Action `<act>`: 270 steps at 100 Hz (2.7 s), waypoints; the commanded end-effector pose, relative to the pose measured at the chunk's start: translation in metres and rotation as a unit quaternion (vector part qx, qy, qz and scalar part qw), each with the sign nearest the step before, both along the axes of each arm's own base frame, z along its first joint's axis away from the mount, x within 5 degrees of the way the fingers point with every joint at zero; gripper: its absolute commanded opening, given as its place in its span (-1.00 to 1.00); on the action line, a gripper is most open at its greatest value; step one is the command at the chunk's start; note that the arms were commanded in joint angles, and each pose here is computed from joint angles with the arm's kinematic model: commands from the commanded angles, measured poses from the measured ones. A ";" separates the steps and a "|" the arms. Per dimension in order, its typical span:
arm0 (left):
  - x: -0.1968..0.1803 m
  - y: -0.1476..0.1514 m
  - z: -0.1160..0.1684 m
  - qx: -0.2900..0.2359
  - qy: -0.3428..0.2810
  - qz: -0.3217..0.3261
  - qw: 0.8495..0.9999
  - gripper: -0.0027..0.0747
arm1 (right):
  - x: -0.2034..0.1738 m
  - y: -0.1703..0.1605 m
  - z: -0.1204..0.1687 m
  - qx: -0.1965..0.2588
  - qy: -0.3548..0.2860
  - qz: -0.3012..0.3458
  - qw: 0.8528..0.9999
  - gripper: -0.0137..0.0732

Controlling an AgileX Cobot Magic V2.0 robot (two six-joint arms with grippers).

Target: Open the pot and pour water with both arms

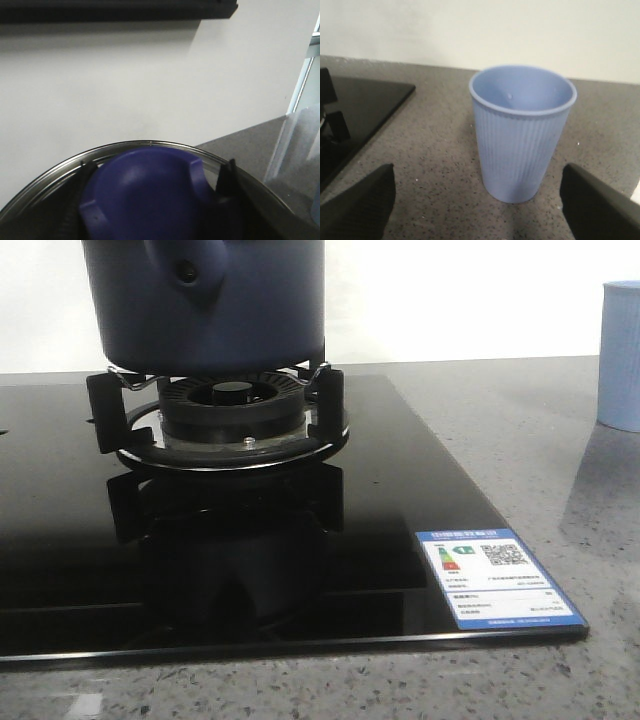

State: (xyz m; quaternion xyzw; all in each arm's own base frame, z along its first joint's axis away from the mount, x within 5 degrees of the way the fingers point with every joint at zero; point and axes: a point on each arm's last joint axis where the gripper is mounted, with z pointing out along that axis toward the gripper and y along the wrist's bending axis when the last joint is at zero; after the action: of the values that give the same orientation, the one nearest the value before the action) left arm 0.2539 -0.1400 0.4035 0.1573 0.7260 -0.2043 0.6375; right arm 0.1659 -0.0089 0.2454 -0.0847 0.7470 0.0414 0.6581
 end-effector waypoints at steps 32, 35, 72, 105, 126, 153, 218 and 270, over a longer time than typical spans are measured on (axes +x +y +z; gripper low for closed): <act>0.037 -0.019 -0.013 -0.015 -0.020 0.027 0.999 -0.01 | -0.013 0.008 0.013 0.002 -0.052 0.015 0.999 0.72; 0.037 -0.020 -0.012 -0.016 -0.020 0.026 0.999 -0.01 | -0.013 0.008 0.013 0.002 -0.052 0.015 0.999 0.72; 0.036 -0.041 -0.010 0.011 -0.037 -0.007 0.999 -0.01 | -0.013 0.008 0.013 0.002 -0.052 0.015 0.999 0.72; 0.035 -0.042 -0.015 0.023 -0.019 -0.017 0.999 -0.01 | -0.013 0.007 0.013 0.002 -0.052 0.015 0.999 0.72; 0.036 -0.040 -0.014 0.027 -0.020 -0.014 0.999 -0.01 | -0.013 0.007 0.013 0.002 -0.052 0.015 0.999 0.72; 0.034 -0.038 -0.011 0.025 -0.023 -0.014 0.999 -0.01 | -0.013 0.007 0.013 0.001 -0.052 0.014 0.999 0.72; 0.032 -0.038 -0.015 0.033 -0.009 -0.020 0.999 0.53 | -0.013 0.007 0.013 0.001 -0.052 0.014 0.999 0.72; -0.016 0.014 0.044 0.020 -0.072 0.003 0.997 0.29 | -0.014 0.017 0.026 0.056 -0.108 0.052 0.991 0.19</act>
State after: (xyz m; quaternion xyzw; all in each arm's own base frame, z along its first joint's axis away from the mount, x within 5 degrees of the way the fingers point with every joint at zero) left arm 0.2527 -0.1478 0.4133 0.2112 0.7222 -0.1822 0.6329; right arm 0.1512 0.0050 0.2506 -0.0982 0.7170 0.0699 0.6866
